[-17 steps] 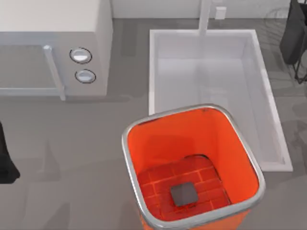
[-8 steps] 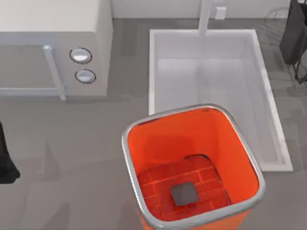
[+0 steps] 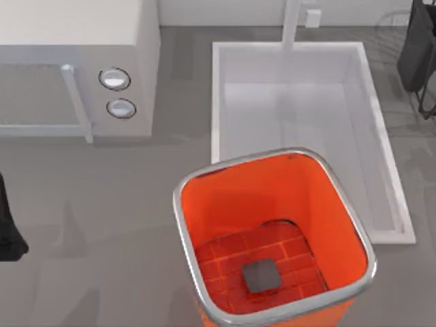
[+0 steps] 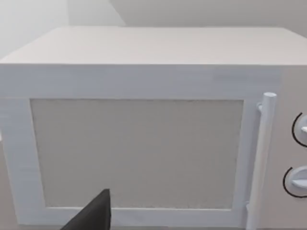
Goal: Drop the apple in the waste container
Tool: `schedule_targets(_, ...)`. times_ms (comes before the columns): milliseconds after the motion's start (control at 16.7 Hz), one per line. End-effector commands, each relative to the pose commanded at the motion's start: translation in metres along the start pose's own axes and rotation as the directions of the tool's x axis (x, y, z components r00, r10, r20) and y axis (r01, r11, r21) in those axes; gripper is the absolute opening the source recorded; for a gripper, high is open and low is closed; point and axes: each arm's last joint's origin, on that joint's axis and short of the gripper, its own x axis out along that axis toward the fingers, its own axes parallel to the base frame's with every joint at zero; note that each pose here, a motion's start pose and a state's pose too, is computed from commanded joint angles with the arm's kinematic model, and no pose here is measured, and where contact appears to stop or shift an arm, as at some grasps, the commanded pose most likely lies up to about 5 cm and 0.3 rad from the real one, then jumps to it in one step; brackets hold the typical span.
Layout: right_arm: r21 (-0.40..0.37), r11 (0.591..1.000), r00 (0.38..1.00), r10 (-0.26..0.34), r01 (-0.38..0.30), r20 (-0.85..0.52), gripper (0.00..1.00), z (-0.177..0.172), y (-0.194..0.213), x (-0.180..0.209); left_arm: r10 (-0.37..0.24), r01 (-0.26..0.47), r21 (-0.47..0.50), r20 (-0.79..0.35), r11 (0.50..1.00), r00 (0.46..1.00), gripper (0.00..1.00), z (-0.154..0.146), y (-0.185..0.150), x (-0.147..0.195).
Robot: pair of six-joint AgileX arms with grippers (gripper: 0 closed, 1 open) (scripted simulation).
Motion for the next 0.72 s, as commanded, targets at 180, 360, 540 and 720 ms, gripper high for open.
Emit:
schedule_targets(180, -0.034, 0.999, 1.000, 0.000, 0.000, -0.004, 0.00, 0.001, 0.002, 0.001, 0.000, 0.000, 0.000, 0.000, 1.000, 1.000, 1.00, 0.000, 0.000, 0.000)
schedule_targets(360, -0.195, 0.981, 1.000, -0.002, -0.002, -0.017, 0.00, 0.006, 0.015, 0.006, 0.000, 0.000, 0.000, 0.000, 1.000, 1.000, 1.00, 0.000, 0.000, 0.000)
schedule_targets(540, -0.465, 0.885, 0.999, -0.005, -0.014, -0.040, 0.00, 0.014, 0.037, 0.014, 0.000, 0.000, 0.000, 0.000, 1.000, 1.000, 1.00, 0.000, 0.000, 0.000)
schedule_targets(720, -0.772, 0.634, 0.997, -0.011, -0.050, -0.074, 0.00, 0.022, 0.067, 0.024, 0.000, 0.000, 0.000, 0.000, 1.000, 1.000, 1.00, 0.000, 0.000, 0.000)
